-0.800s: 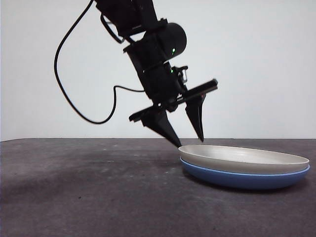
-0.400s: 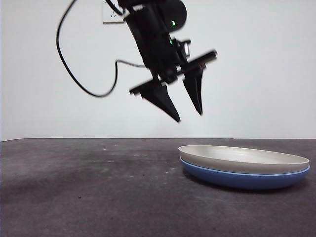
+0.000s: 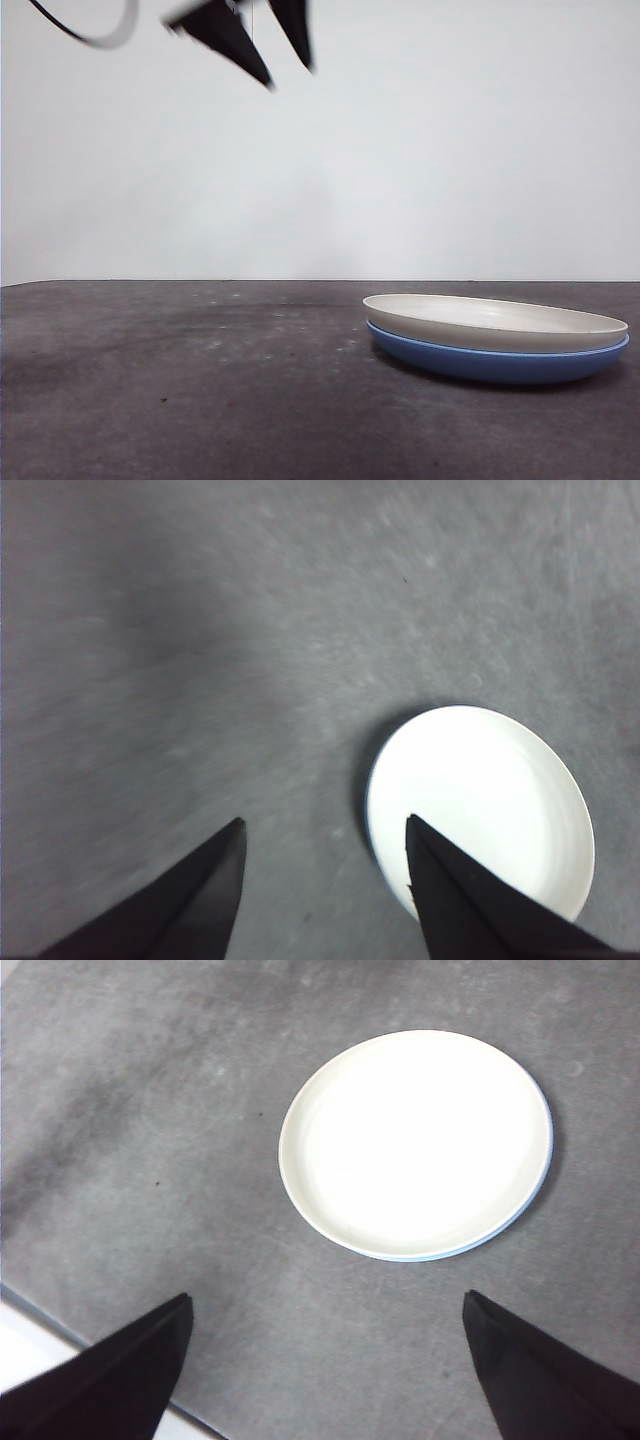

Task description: Pick up the white plate, put it on the blue plate, put it on desk

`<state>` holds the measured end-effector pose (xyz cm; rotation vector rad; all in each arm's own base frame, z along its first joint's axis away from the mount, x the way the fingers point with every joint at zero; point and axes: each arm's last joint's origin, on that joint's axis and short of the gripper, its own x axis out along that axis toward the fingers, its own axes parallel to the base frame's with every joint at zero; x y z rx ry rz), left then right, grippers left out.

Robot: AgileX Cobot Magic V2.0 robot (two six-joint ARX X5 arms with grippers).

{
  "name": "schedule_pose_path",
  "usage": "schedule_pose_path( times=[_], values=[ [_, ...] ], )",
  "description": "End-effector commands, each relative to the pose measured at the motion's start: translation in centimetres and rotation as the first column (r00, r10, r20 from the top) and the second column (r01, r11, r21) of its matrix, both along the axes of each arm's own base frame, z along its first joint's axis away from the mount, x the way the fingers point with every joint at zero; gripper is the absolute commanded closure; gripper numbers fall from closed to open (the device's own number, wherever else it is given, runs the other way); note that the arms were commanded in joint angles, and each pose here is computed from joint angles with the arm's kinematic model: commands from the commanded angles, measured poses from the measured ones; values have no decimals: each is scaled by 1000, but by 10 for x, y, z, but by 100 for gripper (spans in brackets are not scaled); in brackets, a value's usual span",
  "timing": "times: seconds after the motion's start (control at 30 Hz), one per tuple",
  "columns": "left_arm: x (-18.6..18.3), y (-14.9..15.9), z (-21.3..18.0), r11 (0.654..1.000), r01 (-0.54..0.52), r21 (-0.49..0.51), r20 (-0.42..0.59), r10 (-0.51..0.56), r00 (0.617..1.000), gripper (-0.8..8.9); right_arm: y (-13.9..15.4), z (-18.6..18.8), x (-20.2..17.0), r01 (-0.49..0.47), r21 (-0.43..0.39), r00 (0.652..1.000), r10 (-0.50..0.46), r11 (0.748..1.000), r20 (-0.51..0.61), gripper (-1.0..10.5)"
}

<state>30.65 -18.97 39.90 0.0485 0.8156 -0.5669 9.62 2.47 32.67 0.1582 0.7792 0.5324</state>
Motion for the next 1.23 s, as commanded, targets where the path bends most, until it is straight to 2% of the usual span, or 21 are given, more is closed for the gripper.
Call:
schedule_pose_path(
  times=[0.03, 0.2, 0.3, 0.33, 0.4, 0.47, 0.53, 0.67, 0.9, 1.07, 1.23],
  values=[
    [-17, 17, 23, 999, 30, 19, 58, -31, 998, 555, 0, 5, 1, 12, -1, 1000, -12, 1000, 16, 515],
    [-52, 59, 45, 998, 30, -46, 93, -25, 995, 556, 0, 5, 1, 11, 0, 1000, -11, 1000, 16, 515],
    [-80, 80, 26, 999, 23, -40, 70, -20, 997, 556, 0, 6, 1, 12, 0, 1000, -12, 1000, 18, 515],
    [-89, 84, 17, 998, 42, -51, 53, -39, 998, 556, 0, 6, 1, 12, 0, 1000, -12, 1000, 18, 515],
    [-108, 88, -2, 981, 140, -136, 10, -140, 990, 556, 0, 6, 1, 12, 0, 1000, -12, 1000, 18, 515],
    [-124, 90, -20, 948, 228, -223, -51, -245, 968, 557, 0, 5, 1, 13, 0, 1000, -13, 1000, 17, 515],
    [-134, 89, -35, 925, 279, -259, -98, -312, 945, 561, 0, 5, 3, 15, 2, 1000, -15, 1000, 6, 515],
    [-141, 87, -49, 914, 314, -257, -130, -354, 926, 561, 1, 4, 4, 28, 14, 1000, -28, 1000, -14, 515],
    [-141, 85, -48, 909, 327, -258, -117, -366, 923, 561, 0, 3, 5, 68, 27, 997, -67, 997, -41, 515],
    [-141, 85, -48, 909, 328, -257, -116, -366, 923, 561, -1, -1, 16, 176, -39, 981, -179, 984, -73, 515],
    [-141, 85, -48, 908, 331, -256, -114, -368, 923, 561, 0, -10, 44, 219, -107, 966, -230, 970, -115, 516]
  ],
)
